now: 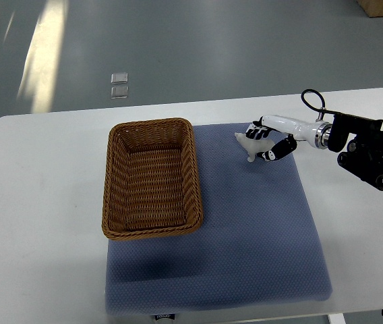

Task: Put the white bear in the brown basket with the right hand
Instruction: 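Close the right hand fingers around the white polar bear, then lift the bear and carry it over the wicker basket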

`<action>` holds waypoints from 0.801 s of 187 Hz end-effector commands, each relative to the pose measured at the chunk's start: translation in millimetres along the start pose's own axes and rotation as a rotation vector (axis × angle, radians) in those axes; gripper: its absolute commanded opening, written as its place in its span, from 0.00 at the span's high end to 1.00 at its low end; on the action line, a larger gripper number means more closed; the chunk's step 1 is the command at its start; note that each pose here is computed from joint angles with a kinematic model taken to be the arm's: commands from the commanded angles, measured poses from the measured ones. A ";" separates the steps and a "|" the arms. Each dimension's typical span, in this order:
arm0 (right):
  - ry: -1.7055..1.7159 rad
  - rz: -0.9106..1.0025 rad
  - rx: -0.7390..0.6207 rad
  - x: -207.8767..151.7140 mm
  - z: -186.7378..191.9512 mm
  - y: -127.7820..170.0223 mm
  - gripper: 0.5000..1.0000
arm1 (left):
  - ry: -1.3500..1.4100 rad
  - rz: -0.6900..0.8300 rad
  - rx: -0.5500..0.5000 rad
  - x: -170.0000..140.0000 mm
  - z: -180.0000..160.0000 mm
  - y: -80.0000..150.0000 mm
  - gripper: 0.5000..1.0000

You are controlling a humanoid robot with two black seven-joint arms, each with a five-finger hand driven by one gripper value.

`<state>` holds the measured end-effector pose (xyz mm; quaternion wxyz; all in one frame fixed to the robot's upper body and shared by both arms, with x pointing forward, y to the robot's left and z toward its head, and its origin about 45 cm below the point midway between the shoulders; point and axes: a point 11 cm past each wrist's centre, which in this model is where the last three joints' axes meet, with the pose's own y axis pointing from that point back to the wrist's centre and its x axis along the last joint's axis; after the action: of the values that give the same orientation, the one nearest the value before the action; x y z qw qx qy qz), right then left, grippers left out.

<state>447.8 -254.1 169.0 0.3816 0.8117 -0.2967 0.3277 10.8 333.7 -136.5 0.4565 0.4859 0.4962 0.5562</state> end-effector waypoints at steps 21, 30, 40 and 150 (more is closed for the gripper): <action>0.013 0.005 -0.002 -1.2 0.6 -0.1 1.00 | 0.000 0.000 0.000 0.0 -0.1 0.0 0.00; 0.014 0.009 -0.002 -0.7 0.6 -0.1 1.00 | 0.000 0.000 0.000 0.0 -0.1 0.0 0.00; 0.017 0.011 -0.002 -0.4 0.6 -0.1 1.00 | 0.000 0.000 0.000 0.0 -0.1 0.0 0.00; 0.104 0.128 0.134 54.4 -58.4 -11.3 1.00 | 0.000 -0.002 0.000 -0.6 0.0 0.0 0.00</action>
<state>464.4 -226.0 213.8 0.3347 0.7994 -0.3086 0.3921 10.8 333.5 -136.6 0.4567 0.4857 0.4964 0.5560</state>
